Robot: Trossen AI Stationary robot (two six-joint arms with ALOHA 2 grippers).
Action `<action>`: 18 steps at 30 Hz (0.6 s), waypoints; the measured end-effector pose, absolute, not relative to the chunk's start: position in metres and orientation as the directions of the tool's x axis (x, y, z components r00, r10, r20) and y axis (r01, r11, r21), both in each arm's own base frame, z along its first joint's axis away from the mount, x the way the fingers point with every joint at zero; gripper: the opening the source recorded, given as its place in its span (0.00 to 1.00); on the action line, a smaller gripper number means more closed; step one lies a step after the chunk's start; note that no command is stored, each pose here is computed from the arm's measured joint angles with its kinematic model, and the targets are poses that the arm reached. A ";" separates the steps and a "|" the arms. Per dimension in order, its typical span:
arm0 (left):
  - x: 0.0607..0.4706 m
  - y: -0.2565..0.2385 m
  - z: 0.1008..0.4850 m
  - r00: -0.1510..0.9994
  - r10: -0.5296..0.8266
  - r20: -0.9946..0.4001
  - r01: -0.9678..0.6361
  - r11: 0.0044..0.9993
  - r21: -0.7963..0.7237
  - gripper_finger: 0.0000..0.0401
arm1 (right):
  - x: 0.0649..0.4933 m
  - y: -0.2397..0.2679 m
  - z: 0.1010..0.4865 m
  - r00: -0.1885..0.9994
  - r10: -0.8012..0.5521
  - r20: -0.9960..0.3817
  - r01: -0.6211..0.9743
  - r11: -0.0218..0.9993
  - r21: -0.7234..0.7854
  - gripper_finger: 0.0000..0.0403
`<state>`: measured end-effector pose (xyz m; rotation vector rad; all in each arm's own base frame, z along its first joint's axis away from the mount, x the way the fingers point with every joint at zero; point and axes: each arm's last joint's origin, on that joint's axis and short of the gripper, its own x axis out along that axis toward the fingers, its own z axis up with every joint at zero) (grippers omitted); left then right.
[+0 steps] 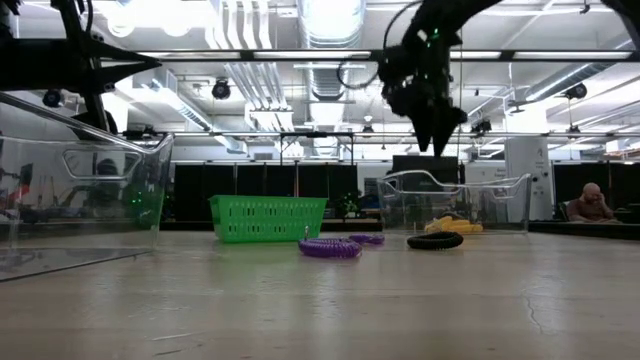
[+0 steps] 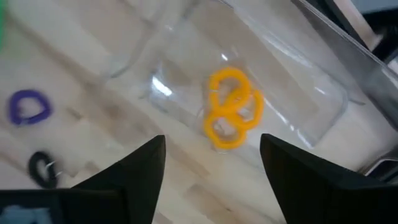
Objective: Sort spring keychains
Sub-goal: Put the bottom black spring keychain into the green bin
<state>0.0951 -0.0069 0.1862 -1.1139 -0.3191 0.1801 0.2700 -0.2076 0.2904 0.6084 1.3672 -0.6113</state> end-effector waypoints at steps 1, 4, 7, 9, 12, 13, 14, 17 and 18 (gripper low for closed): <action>0.095 -0.007 0.186 0.940 0.300 0.162 0.018 0.433 -0.901 0.00 | 0.272 -0.201 0.295 0.116 -0.049 -0.992 0.701 0.712 0.047 0.62; 0.095 -0.007 0.186 0.940 0.300 0.161 0.017 0.433 -0.901 0.00 | 0.279 -0.176 0.308 0.157 -0.058 -0.986 0.656 0.753 0.060 0.63; 0.095 -0.007 0.186 0.938 0.309 0.160 0.009 0.438 -0.899 0.00 | 0.288 -0.148 0.316 0.185 -0.053 -0.981 0.595 0.801 0.069 0.63; 0.095 -0.006 0.186 0.934 0.319 0.158 0.003 0.437 -0.900 0.00 | 0.295 -0.129 0.319 0.200 -0.037 -0.979 0.550 0.831 0.081 0.63; 0.095 -0.006 0.186 0.932 0.325 0.158 -0.001 0.438 -0.899 0.00 | 0.305 -0.097 0.322 0.215 -0.010 -0.977 0.476 0.874 0.096 0.63; 0.095 -0.006 0.186 0.932 0.325 0.158 -0.001 0.439 -0.899 0.00 | 0.308 -0.086 0.322 0.215 -0.001 -0.977 0.446 0.890 0.097 0.62; 0.095 -0.006 0.186 0.932 0.325 0.158 -0.001 0.438 -0.899 0.00 | 0.311 -0.074 0.322 0.214 0.008 -0.977 0.413 0.906 0.098 0.62; 0.095 -0.006 0.186 0.933 0.325 0.158 -0.001 0.439 -0.899 0.00 | 0.317 -0.039 0.322 0.205 0.035 -0.978 0.302 0.948 0.097 0.62; 0.095 -0.006 0.186 0.933 0.325 0.158 -0.001 0.439 -0.899 0.00 | 0.318 -0.027 0.322 0.203 0.043 -0.978 0.264 0.960 0.097 0.62</action>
